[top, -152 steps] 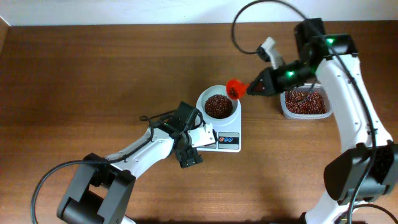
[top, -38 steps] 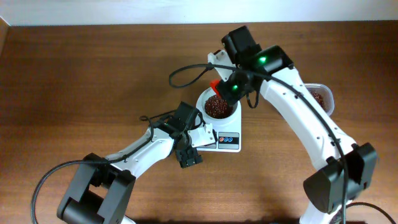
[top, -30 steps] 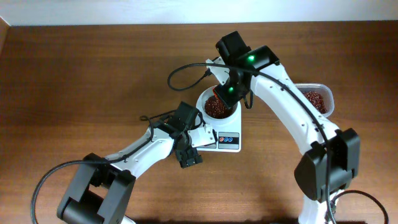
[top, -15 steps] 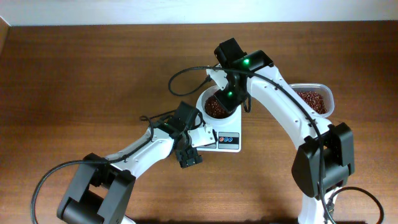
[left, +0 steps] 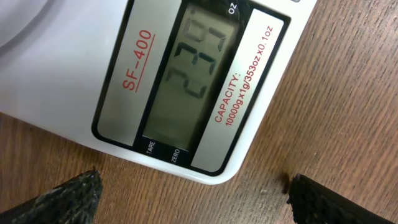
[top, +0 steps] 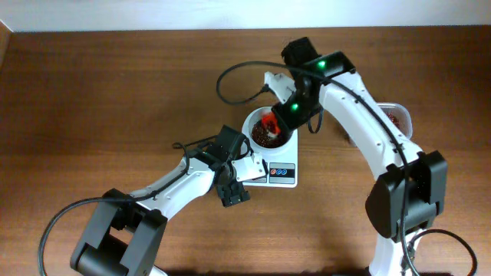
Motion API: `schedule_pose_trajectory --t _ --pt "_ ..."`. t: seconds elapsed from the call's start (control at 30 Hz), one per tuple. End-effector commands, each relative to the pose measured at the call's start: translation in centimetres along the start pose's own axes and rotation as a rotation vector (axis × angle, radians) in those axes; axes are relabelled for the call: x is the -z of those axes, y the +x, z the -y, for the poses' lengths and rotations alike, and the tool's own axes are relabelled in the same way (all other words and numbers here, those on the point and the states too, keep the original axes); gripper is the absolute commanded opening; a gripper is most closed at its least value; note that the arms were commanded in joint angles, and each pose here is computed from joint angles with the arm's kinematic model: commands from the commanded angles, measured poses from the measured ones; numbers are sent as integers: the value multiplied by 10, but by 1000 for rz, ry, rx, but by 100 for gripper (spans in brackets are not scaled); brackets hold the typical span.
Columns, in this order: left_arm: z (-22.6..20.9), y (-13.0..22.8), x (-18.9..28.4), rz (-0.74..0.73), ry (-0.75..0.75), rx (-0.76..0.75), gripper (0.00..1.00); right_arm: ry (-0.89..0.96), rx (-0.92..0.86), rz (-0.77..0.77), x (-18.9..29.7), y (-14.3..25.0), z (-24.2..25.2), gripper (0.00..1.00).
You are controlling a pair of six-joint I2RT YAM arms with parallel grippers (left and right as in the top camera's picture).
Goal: Scoop item into bowl and weigh 50g on scale
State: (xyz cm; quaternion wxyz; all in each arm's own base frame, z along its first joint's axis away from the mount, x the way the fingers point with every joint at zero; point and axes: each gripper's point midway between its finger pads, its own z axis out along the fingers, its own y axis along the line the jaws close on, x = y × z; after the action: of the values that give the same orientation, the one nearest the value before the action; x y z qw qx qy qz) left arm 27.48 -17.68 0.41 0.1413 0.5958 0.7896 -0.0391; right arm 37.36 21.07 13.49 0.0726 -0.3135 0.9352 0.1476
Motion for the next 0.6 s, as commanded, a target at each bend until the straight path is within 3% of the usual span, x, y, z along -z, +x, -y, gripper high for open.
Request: schedule_pose_trajectory --t 0.0,0.37,0.57 --pt "3 3 -3 -11 11 6 99 -7 12 54 19 -14 -1 4" --pt "3 3 -3 -11 11 6 99 -16 94 21 28 -7 -12 4" --pt "3 3 -3 -11 11 6 99 103 97 73 54 -23 -1 4"
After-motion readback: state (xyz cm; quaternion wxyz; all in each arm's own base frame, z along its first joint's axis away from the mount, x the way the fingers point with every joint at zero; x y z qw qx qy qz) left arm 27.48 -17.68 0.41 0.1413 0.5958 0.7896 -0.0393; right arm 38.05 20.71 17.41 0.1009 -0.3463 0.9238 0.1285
